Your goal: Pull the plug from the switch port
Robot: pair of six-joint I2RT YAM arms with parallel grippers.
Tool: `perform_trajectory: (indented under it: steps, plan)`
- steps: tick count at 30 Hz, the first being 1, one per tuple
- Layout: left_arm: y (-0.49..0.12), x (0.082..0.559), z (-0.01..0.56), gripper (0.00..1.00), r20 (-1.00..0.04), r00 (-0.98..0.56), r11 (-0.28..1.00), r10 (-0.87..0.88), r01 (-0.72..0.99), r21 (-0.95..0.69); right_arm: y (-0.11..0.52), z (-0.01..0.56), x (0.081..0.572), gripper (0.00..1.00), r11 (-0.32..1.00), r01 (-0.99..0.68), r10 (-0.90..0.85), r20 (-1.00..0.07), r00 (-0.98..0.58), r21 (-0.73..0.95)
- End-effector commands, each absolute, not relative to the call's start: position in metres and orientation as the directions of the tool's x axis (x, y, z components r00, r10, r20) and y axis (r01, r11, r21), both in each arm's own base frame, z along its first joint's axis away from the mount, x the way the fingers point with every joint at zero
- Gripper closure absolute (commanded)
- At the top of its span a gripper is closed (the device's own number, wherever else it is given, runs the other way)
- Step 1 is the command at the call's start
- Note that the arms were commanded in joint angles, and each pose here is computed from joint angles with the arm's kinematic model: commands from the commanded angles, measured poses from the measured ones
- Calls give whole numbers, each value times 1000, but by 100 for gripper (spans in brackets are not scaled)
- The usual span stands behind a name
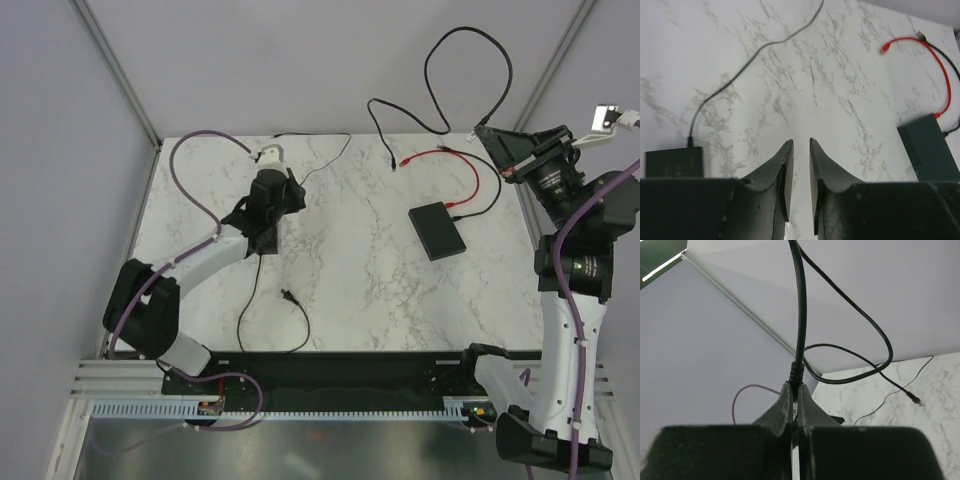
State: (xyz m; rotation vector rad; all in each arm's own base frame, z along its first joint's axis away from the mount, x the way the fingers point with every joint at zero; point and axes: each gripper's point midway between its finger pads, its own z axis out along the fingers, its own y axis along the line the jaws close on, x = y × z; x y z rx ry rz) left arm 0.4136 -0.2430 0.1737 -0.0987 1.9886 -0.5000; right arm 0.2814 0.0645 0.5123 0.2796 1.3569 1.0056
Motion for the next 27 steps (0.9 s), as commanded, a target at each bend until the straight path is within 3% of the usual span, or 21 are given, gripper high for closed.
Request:
perform_trajectory:
  steps: [1,4,12,15,21,27]
  plan:
    - [-192,410,223,73,-904,-309,943,-296,55,-327,82,491,290,100,512,-436,753,-631,-186,740]
    - [-165,395,249,70,-928,-232,953,-293,10,-303,125,455,307,100,462,-433,721,-612,-326,774]
    - [-129,374,276,66,-941,-119,948,-317,-69,-311,204,381,340,100,500,-385,633,-631,-450,776]
    - [-122,372,279,65,-942,-88,945,-324,-84,-317,227,328,349,100,534,-323,595,-619,-513,782]
    - [-132,380,264,64,-946,-117,953,-303,-62,-297,225,246,362,100,630,-197,544,-609,-577,751]
    - [-148,393,242,64,-941,-177,958,-288,-38,-286,257,176,348,100,619,-183,441,-531,-724,764]
